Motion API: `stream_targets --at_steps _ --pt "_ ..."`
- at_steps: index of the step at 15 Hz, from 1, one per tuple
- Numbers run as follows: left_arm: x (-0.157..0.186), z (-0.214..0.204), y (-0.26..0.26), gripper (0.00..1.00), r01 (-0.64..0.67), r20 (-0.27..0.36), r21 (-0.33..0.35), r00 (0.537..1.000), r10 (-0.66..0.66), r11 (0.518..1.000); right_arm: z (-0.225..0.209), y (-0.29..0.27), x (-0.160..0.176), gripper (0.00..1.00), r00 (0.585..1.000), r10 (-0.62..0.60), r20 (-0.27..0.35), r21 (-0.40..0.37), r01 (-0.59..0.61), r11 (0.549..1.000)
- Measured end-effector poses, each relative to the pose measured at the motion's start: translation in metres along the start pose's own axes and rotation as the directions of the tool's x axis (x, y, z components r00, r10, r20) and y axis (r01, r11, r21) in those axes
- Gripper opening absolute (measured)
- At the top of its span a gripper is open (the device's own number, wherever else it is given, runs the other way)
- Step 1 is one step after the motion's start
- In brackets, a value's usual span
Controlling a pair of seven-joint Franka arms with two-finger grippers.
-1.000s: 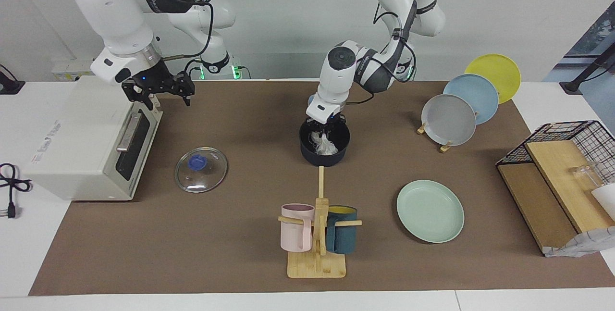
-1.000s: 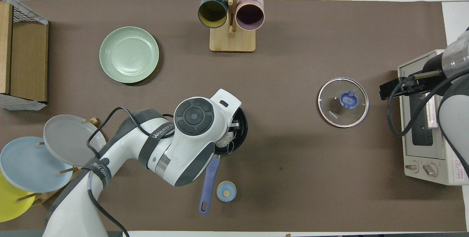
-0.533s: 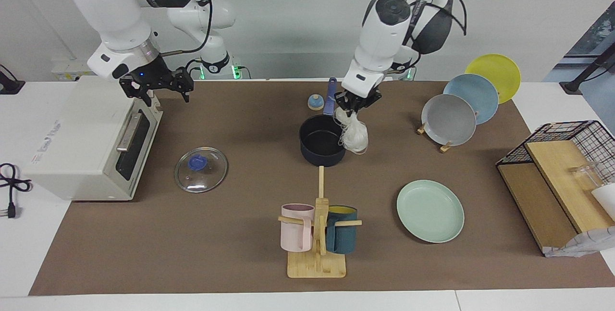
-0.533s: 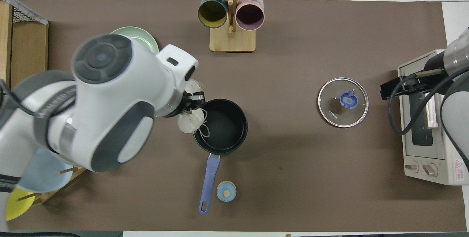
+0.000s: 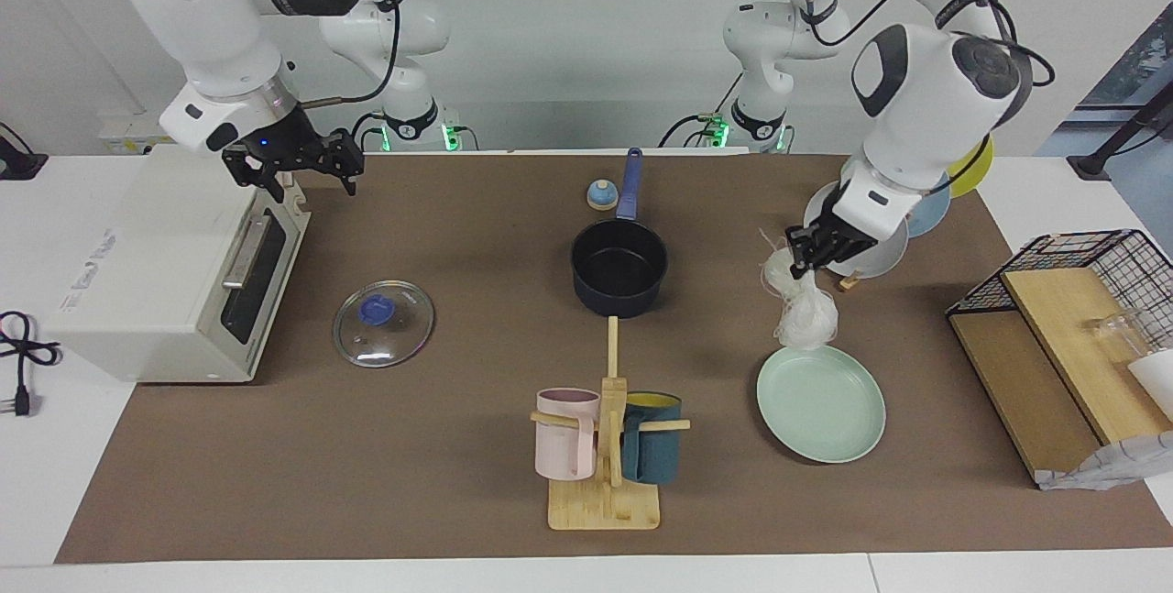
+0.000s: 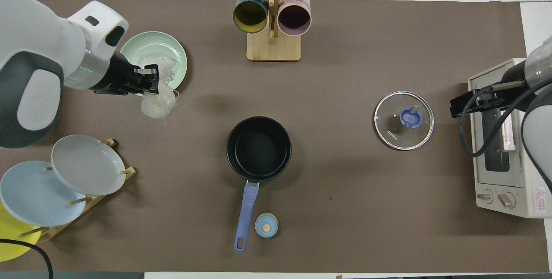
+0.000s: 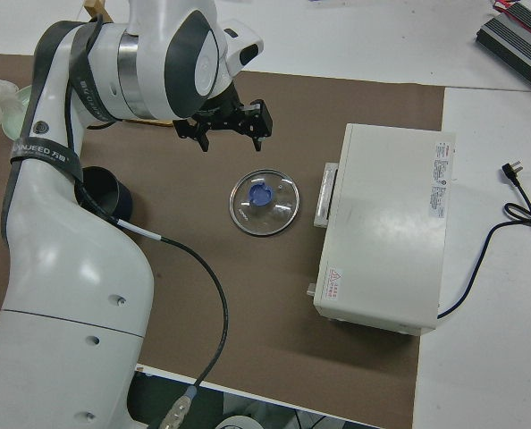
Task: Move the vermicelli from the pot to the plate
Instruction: 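Carry the noodles with the left gripper over the pale green plate, then open the left gripper to release the noodles onto the plate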
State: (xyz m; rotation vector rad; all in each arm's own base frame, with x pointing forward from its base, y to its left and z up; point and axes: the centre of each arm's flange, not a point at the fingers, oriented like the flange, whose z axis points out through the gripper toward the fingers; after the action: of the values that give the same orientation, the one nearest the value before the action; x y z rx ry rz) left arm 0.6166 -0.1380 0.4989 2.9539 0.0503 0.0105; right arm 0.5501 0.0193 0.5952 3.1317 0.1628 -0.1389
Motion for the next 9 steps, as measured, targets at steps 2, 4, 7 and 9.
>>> stream_targets --at_steps 2,4,7,9 --pt "0.021 0.034 -0.022 0.13 -0.022 -0.008 -0.002 1.0 0.022 1.0 -0.005 0.007 -0.003 1.0 1.0 0.014 -0.009 0.001 -0.014 1.0" --pt "0.035 0.062 -0.037 0.13 -0.053 -0.011 0.003 0.999 0.053 0.999 -0.009 0.012 -0.006 1.0 1.0 0.022 -0.017 0.001 -0.022 1.0" --pt "0.045 0.095 -0.051 0.13 -0.106 -0.009 0.027 0.994 0.106 0.994 -0.01 0.013 -0.007 1.0 0.999 0.025 -0.02 0.001 -0.025 1.0" --pt "0.048 0.11 -0.057 0.13 -0.126 -0.017 0.033 0.992 0.127 0.991 -0.011 0.013 -0.008 1.0 0.999 0.025 -0.02 0.001 -0.025 1.0"
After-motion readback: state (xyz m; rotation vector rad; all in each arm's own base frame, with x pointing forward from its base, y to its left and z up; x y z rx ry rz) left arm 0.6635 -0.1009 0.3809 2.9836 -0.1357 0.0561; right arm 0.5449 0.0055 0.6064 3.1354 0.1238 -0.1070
